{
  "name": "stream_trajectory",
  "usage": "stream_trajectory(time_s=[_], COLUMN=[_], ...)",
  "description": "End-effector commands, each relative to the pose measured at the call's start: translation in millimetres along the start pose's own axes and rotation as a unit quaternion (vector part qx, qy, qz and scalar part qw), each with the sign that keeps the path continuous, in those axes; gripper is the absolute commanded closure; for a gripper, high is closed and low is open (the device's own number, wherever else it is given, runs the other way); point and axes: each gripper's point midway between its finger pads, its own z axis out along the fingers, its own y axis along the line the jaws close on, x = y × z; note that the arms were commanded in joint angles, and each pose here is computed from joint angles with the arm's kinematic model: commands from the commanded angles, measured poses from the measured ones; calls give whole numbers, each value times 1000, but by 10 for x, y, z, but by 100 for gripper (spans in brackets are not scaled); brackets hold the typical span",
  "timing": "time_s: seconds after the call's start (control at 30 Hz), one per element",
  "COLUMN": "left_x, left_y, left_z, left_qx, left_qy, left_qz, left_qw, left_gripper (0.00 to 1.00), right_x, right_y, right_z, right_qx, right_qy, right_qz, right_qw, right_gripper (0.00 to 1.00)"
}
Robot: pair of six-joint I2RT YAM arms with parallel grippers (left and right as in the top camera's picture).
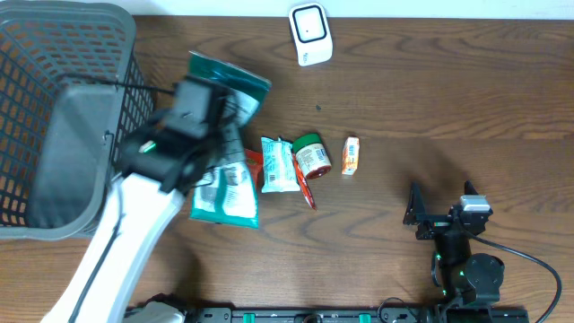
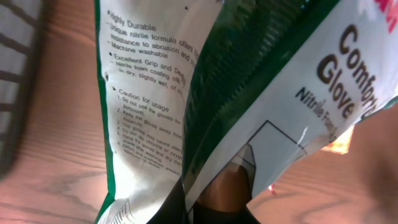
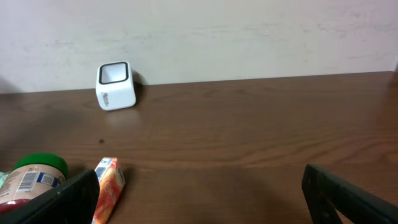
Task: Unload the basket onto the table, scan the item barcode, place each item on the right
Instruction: 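Lift the glove package out and carry it toward the scanner, then lay the glove package on the table over the red bag and release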
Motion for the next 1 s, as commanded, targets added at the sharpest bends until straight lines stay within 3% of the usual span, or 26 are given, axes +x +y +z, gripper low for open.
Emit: stream_trajectory(time_s=[0.0, 0.5, 0.8, 0.83, 0.9, 0.97], left_x=[94, 409, 395, 396, 396, 388], left_y=[-167, -224, -188, -188, -188, -188], left_z=[312, 1447, 1685, 1685, 1684, 1669], left_qx=[-11, -83, -99, -99, -98, -98], left_qy=[35, 134, 130, 130, 131, 131], left_qz=[9, 37, 28, 28, 28, 31], left_qw=[999, 987, 986, 986, 986, 986], left_gripper=[93, 93, 93, 90, 49, 31], right_x=[6, 6, 6, 6, 6, 6], right_y=[-29, -29, -29, -30, -30, -29], right_z=[-1, -1, -1, -1, -1, -1], right_qx=[6, 6, 6, 6, 6, 6], right_qy=[0, 0, 0, 0, 0, 0], right_qz=[5, 5, 5, 5, 5, 5], right_qw=[1000, 1000, 1000, 1000, 1000, 1000], right_gripper=[1, 1, 1, 1, 1, 1])
